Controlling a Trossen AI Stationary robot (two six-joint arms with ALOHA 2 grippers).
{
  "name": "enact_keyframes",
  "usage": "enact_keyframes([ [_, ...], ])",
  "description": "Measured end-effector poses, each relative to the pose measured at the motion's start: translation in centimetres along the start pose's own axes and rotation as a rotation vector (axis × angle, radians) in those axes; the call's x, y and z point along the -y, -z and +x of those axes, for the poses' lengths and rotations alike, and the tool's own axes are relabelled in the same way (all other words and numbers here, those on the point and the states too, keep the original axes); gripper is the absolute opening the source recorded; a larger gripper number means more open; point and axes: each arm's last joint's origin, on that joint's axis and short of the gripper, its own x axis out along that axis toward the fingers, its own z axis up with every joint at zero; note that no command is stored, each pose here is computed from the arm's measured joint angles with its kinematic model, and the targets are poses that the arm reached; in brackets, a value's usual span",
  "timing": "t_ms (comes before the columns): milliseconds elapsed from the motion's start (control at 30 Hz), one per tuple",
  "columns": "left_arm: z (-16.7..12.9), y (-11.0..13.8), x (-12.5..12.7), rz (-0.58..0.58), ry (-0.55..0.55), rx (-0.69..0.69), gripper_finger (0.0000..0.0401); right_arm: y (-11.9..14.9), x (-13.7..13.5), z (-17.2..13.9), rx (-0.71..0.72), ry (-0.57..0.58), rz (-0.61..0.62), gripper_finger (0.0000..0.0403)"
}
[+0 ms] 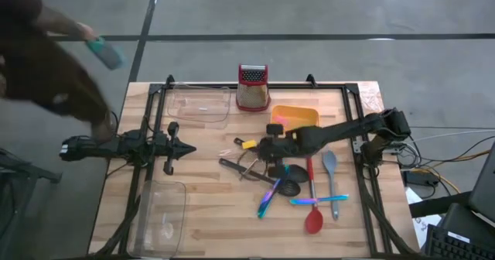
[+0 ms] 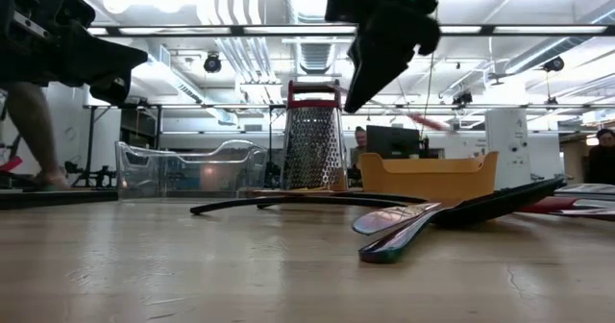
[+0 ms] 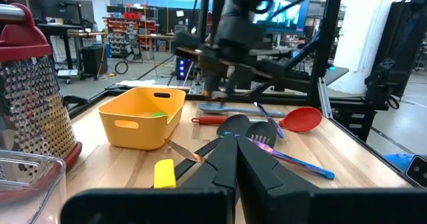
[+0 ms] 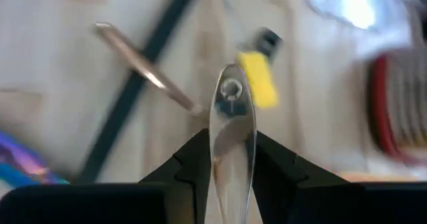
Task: Pick & Place Kitchen Items
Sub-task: Put the orange spatula into the yellow bin
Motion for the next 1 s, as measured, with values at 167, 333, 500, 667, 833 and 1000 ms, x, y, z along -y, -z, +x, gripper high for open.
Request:
enact_keyframes([
  [167, 0.0, 0.0, 0.0, 0.0, 0.001, -0.001, 0.0005, 0.6, 2.9, 0.1, -0.051, 0.076, 0.125, 0.0072],
  [333, 0.0, 0.0, 0.0, 0.0, 0.0, -0.001, 0.0005, 1.3, 5.2, 0.7, -0.106, 0.107, 0.16, 0.0029],
  [500, 0.0, 0.0, 0.0, 0.0, 0.0, -0.001, 0.0005, 1.4, 5.6, 0.8, -0.111, 0.084, 0.128, 0.0017],
  [667, 0.0, 0.0, 0.0, 0.0, 0.0, -0.001, 0.0005, 1.6, 5.8, -0.6, -0.123, 0.064, 0.136, 0.0013],
  [833, 0.0, 0.0, 0.0, 0.0, 0.0, -0.001, 0.0005, 1.5, 6.5, -3.8, -0.129, 0.06, 0.205, 0.0014],
  [1000, 0.0, 0.0, 0.0, 0.0, 0.001, -0.001, 0.0005, 2.8, 8.6, -5.4, -0.203, 0.13, 0.348, 0.0014],
])
